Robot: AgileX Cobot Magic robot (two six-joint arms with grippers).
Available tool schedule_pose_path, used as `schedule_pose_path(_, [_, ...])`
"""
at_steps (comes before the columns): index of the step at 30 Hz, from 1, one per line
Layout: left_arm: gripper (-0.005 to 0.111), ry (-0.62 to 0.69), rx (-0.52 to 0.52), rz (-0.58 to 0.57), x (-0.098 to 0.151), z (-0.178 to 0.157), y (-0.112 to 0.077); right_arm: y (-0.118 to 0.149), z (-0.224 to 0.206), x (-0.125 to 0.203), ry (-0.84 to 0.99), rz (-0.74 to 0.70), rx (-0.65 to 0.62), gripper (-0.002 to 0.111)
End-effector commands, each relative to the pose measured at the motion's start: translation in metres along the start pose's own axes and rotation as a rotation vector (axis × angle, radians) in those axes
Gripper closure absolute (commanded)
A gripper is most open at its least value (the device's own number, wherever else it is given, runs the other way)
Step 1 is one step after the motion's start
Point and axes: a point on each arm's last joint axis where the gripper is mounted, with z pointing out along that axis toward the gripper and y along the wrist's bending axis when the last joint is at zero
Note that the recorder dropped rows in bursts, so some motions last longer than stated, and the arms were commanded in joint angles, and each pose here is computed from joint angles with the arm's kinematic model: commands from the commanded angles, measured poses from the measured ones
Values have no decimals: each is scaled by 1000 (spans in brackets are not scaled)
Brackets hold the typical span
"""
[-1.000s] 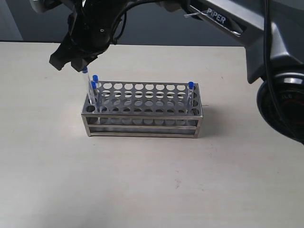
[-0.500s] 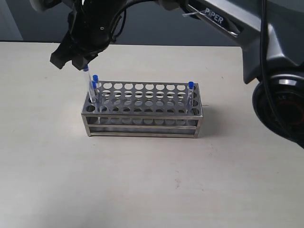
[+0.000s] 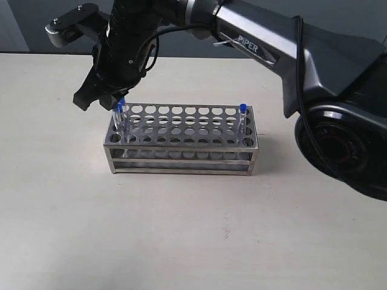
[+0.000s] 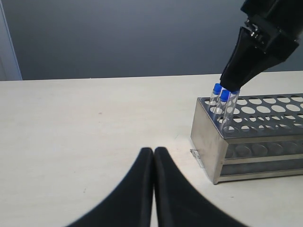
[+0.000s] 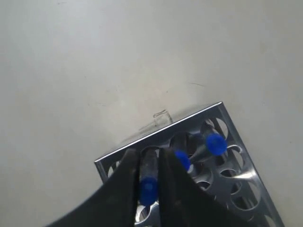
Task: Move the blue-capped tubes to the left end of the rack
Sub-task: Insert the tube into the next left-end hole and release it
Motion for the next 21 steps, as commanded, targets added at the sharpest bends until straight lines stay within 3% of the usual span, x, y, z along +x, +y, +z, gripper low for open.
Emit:
schedule_pose_path(1, [106,-8,11,2,-2,0,-1,-1,4,1,9,0,-5,108])
schedule_pose_path(5, [106,-8,11,2,-2,0,-1,-1,6,1,13,7,-8,102])
schedule_pose_path(12, [106,-8,11,2,-2,0,-1,-1,6,3,34,31,-16,72])
schedule_pose_path(21, [106,-8,11,2,-2,0,-1,1,-19,-2,-1,51,19,70])
